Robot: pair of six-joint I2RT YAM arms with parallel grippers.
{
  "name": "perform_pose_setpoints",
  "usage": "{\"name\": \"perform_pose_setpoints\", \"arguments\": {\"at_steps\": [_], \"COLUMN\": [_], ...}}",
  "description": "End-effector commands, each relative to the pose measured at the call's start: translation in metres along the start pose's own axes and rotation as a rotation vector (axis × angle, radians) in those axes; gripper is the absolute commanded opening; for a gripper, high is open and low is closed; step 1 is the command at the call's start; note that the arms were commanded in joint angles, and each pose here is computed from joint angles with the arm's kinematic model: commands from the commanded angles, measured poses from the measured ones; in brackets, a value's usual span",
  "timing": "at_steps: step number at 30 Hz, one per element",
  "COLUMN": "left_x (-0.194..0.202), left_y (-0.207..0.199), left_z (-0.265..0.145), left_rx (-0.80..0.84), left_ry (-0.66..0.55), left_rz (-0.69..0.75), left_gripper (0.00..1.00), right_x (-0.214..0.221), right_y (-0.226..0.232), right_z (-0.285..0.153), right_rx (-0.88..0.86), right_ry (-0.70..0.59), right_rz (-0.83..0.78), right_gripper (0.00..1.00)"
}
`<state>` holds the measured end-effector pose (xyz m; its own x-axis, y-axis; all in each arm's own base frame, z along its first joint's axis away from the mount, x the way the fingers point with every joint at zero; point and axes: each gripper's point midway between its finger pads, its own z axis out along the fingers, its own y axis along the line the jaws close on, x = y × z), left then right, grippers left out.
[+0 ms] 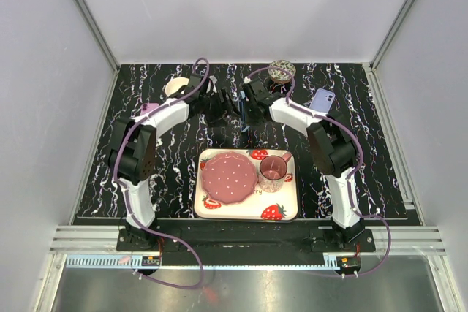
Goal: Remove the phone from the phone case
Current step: Remove the phone case from the phone.
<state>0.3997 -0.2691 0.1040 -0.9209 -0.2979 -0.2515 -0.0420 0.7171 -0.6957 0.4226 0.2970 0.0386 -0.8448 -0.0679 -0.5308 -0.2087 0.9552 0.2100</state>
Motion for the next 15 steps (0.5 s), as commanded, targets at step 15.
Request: {"name": "perform_pose_setpoints", "arguments": {"at_steps": [15], "left_x": [-0.027], "left_y": [0.001], "left_z": [0.04], "left_rx": [-0.072], "left_ry": [-0.035], "left_rz": [0.06], "left_gripper": [0.66], "right_x": [0.077], "right_y": [0.017], "right_z": [-0.013], "right_rx": [-0.031], "right_ry": [0.261], "right_rz": [-0.052], "right_gripper": [0.0]}}
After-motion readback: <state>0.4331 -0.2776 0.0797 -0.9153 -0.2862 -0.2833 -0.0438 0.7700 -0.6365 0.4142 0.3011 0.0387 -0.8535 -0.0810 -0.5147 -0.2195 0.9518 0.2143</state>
